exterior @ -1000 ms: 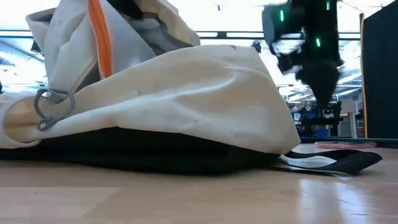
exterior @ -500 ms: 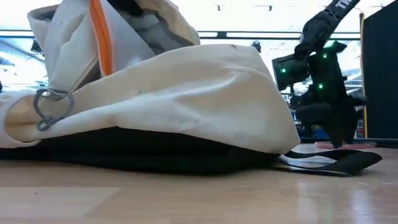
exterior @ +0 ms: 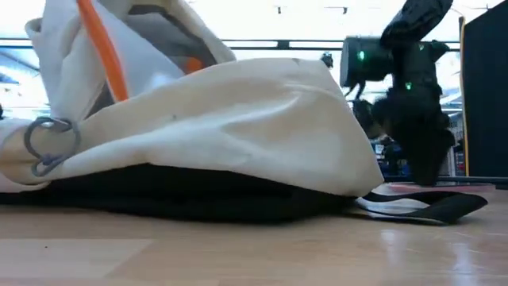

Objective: Unpack backpack
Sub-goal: Put the pink cellphone into the white backpack

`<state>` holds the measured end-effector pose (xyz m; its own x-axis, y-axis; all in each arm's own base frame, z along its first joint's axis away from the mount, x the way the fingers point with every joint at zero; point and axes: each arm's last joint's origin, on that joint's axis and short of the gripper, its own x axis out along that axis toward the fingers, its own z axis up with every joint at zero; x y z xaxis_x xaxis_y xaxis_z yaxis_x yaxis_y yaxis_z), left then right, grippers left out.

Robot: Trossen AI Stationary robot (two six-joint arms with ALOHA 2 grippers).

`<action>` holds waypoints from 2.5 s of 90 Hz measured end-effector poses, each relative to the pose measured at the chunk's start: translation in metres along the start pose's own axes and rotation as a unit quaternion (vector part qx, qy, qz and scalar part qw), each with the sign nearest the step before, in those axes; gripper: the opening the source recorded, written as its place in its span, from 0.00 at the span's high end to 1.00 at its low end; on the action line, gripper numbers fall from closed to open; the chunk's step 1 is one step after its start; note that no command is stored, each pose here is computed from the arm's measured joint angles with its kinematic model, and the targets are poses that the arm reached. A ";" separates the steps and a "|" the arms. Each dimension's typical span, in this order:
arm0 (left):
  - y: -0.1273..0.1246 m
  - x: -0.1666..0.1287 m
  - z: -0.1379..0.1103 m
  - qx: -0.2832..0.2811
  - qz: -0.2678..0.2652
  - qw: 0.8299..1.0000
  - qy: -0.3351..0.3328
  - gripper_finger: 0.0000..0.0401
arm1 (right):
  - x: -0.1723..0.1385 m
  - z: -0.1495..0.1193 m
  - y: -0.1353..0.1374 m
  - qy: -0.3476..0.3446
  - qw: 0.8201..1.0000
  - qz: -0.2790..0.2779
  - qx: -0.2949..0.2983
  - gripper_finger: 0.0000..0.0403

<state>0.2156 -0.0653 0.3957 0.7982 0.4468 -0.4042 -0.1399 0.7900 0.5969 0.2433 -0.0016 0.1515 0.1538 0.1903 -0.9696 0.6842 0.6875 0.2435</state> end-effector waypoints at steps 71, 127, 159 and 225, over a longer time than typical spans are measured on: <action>-0.116 0.109 0.012 0.038 -0.149 0.988 -0.029 0.49 | -0.015 -0.030 0.045 -0.061 0.947 -0.075 -0.305 0.40; -0.022 0.208 -0.028 -0.160 -0.281 0.941 -0.099 0.49 | 0.010 -0.082 0.072 -0.138 0.905 -0.185 -0.357 0.14; -0.042 0.295 -0.058 -0.206 -0.350 0.910 -0.078 0.49 | 0.054 -0.105 0.078 -0.153 0.852 -0.293 -0.405 0.14; -0.091 0.369 -0.081 -0.202 -0.412 0.888 -0.021 0.49 | 0.046 -0.062 0.059 -0.186 0.858 -0.362 -0.314 0.15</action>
<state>0.4758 0.0611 0.1361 0.7471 -0.3630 -0.5568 0.3103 0.9313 -0.1907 0.2459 0.0910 0.1231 0.1465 -0.6022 -0.7848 0.1953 0.7953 -0.5738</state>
